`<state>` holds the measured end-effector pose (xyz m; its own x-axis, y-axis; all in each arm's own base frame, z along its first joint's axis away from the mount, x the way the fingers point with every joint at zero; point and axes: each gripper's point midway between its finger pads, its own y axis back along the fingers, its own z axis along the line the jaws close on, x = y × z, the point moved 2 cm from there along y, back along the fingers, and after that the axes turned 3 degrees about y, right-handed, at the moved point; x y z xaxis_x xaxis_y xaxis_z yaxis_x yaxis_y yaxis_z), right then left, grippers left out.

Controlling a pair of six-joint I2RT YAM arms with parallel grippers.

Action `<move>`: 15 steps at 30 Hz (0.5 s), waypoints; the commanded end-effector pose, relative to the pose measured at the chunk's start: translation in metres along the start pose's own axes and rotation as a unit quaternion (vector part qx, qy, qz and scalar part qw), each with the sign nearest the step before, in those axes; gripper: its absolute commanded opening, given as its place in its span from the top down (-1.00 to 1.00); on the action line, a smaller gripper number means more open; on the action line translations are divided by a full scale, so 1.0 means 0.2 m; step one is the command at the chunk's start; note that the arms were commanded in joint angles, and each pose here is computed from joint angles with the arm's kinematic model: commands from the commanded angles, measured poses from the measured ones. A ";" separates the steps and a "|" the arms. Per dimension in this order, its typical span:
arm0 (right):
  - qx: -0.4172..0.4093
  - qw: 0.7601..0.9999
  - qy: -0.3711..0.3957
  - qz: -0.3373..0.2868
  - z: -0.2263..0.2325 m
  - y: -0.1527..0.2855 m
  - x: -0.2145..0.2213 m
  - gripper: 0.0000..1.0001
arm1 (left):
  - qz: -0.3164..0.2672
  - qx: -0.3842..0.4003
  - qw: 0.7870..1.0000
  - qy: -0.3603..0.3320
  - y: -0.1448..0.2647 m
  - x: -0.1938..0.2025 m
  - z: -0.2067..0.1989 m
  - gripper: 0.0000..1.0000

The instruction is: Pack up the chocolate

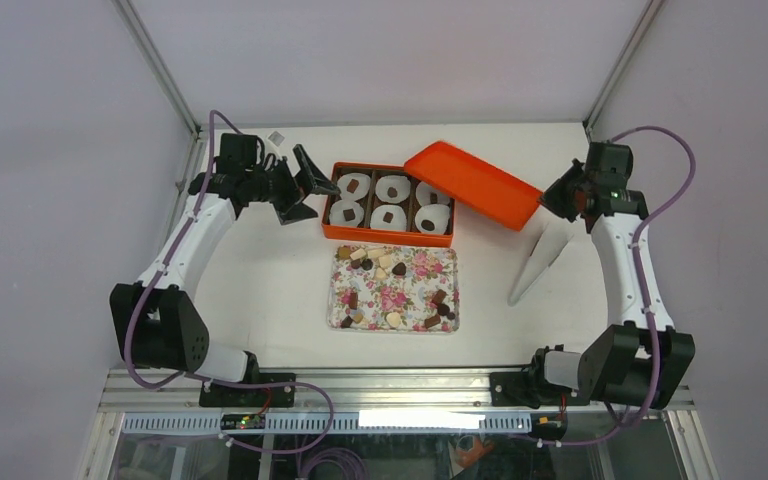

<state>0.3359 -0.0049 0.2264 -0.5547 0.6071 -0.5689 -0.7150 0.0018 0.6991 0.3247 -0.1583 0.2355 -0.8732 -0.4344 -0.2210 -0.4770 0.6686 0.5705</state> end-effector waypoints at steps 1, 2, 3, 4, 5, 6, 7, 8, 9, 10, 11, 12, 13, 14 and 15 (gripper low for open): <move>-0.051 0.998 -0.027 0.026 0.03 0.04 0.13 1.00 | 0.012 0.041 0.999 -0.003 -0.03 0.00 -0.11 -0.98; -0.048 0.998 -0.030 0.038 0.02 0.02 0.17 1.00 | 0.020 0.041 0.999 0.000 -0.07 0.02 -0.11 -0.98; -0.048 0.997 -0.031 0.047 0.00 0.01 0.21 1.00 | 0.026 0.043 0.999 0.003 -0.10 0.03 -0.11 -0.98; -0.042 0.997 -0.032 0.056 -0.03 0.00 0.25 1.00 | 0.033 0.046 0.998 0.006 -0.13 0.05 -0.12 -0.98; -0.037 0.997 -0.030 0.060 -0.05 0.00 0.28 1.00 | 0.041 0.047 0.998 0.010 -0.17 0.06 -0.12 -0.98; -0.031 0.997 -0.030 0.064 -0.07 -0.01 0.30 1.00 | 0.047 0.046 0.998 0.014 -0.21 0.07 -0.12 -0.98; -0.027 0.997 -0.029 0.066 -0.08 -0.01 0.31 1.00 | 0.052 0.046 0.997 0.018 -0.23 0.08 -0.12 -0.98; -0.025 0.997 -0.027 0.066 -0.09 -0.01 0.31 1.00 | 0.056 0.046 0.997 0.018 -0.25 0.09 -0.13 -0.98; -0.023 0.997 -0.025 0.066 -0.09 -0.01 0.31 1.00 | 0.056 0.048 0.997 0.017 -0.27 0.09 -0.13 -0.98; -0.023 0.997 -0.021 0.065 -0.08 -0.01 0.30 1.00 | 0.056 0.048 0.997 0.015 -0.27 0.09 -0.13 -0.98; -0.023 0.997 -0.015 0.065 -0.08 -0.01 0.28 1.00 | 0.056 0.049 0.997 0.013 -0.27 0.10 -0.14 -0.98; -0.022 0.998 -0.009 0.065 -0.07 -0.02 0.27 1.00 | 0.055 0.049 0.997 0.012 -0.27 0.10 -0.14 -0.98; -0.019 0.997 -0.004 0.070 -0.07 -0.03 0.26 1.00 | 0.053 0.048 0.997 0.011 -0.27 0.10 -0.13 -0.98; -0.015 0.997 0.002 0.071 -0.07 -0.03 0.25 1.00 | 0.051 0.046 0.998 0.011 -0.27 0.10 -0.13 -0.98; -0.013 0.997 0.012 0.073 -0.07 -0.05 0.24 0.89 | 0.050 0.044 0.998 0.011 -0.27 0.10 -0.12 -0.98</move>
<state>0.2906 0.0158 0.1647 -0.6624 0.6329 -0.4008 -0.5876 -0.1071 0.8020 0.3306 -0.2154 0.1993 -0.9259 -0.3654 -0.0956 -0.3507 0.7378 0.5768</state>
